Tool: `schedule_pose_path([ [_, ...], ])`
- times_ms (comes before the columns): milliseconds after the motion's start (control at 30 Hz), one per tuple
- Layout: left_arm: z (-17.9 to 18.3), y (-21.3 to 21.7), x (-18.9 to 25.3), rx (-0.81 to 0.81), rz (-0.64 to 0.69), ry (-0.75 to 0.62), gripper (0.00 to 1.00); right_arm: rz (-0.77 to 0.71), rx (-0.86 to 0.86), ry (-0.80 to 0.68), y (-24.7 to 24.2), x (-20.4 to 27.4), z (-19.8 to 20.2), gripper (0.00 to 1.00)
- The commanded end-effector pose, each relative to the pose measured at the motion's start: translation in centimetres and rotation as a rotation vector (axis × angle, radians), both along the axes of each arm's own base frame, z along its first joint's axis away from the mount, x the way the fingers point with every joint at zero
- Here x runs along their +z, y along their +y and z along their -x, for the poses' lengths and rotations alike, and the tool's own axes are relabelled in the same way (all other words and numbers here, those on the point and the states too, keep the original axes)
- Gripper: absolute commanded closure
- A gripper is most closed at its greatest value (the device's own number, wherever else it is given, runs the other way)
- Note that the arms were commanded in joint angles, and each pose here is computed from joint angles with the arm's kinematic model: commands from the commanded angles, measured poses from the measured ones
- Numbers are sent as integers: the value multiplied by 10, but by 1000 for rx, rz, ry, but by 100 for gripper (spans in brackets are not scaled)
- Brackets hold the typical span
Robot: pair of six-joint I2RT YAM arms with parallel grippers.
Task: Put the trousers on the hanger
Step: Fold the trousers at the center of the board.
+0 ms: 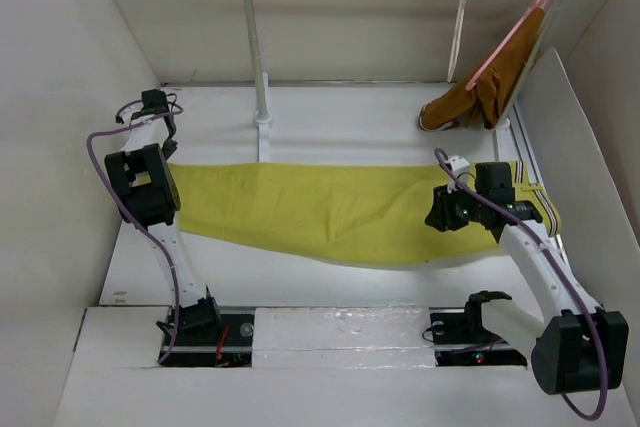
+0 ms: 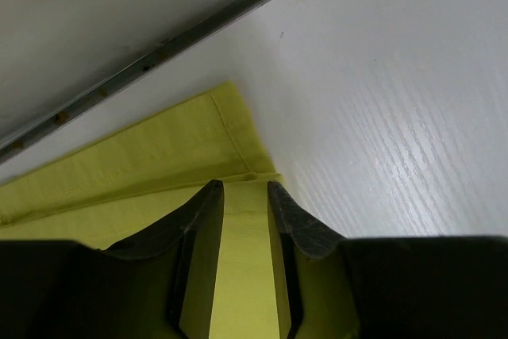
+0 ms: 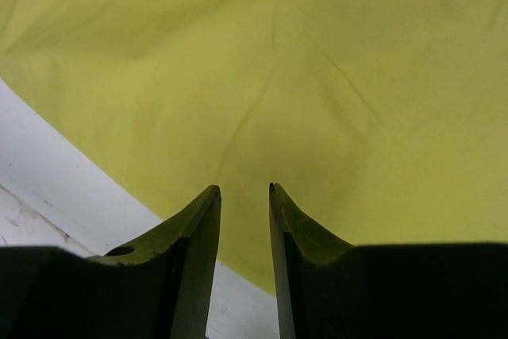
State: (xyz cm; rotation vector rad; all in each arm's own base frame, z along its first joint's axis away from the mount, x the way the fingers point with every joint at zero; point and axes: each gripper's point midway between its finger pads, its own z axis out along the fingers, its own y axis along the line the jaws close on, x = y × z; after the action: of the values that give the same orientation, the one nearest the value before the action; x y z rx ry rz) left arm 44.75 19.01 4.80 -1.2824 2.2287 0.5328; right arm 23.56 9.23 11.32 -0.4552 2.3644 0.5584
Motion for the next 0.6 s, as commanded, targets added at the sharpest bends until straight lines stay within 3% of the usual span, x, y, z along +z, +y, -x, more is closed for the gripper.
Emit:
schedule_pose_path([
  [0,-13,-2,13,-27,-15,-29,71,-6,44,-54,7,11,-10,64],
  [200,-21,-6,10,-51,5,-66,62,-4,77,-39,17,4,-10,64],
  [333,-19,-9,-7,-46,31,-26,63,3,82,-33,21,2,-10,64],
  [433,-19,-9,-12,-40,30,-27,76,7,79,-33,20,3,-12,64],
  [467,-19,-9,-13,-41,32,-27,89,9,81,-35,20,3,-13,64],
  [567,-20,-8,-9,-33,28,-36,100,16,75,-31,19,3,-14,65],
])
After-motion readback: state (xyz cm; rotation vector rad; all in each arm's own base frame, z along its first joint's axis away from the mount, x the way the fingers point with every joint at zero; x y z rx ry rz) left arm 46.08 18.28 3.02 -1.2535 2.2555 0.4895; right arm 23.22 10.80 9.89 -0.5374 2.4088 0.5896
